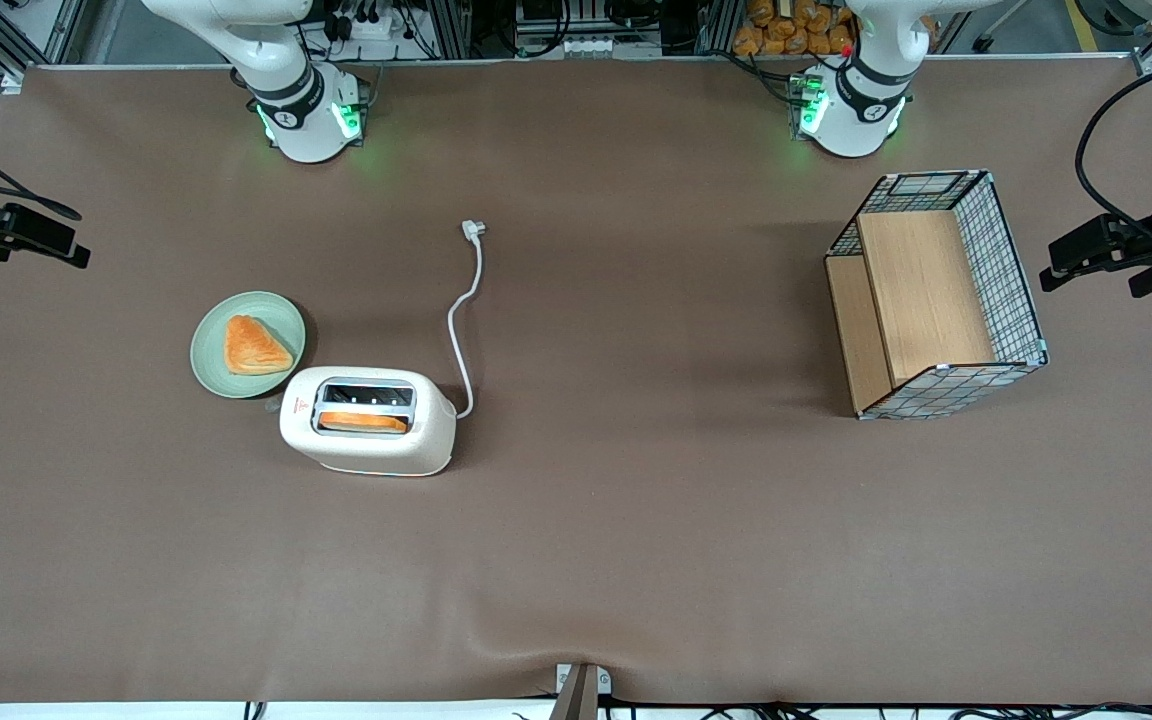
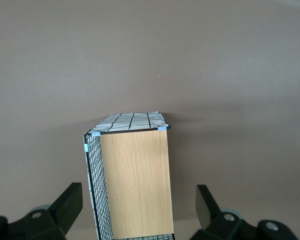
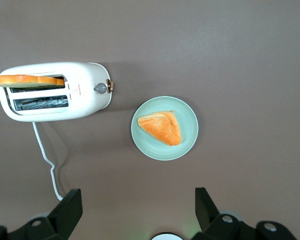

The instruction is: Press toaster button with right arm

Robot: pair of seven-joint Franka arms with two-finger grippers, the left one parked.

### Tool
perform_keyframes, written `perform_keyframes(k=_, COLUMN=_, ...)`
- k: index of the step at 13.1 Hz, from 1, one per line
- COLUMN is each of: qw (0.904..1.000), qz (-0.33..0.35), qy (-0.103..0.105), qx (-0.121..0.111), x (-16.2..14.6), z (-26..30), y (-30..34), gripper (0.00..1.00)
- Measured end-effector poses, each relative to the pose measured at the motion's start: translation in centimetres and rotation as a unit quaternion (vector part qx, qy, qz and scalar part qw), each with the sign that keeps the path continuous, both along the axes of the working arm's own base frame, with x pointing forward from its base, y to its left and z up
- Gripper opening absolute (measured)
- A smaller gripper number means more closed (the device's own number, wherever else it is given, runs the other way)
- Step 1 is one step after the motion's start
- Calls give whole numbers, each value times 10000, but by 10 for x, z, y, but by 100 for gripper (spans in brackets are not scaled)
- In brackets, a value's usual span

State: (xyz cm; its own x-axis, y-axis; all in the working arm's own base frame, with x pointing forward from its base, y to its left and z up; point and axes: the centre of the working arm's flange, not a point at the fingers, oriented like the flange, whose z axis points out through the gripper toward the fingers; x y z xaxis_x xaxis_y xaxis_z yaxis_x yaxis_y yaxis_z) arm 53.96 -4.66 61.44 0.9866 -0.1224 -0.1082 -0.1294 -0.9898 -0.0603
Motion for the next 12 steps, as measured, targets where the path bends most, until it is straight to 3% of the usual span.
perform_keyframes(k=12, qw=9999, qz=104, qy=48, qx=-13, x=0, z=-1, y=10, gripper=100)
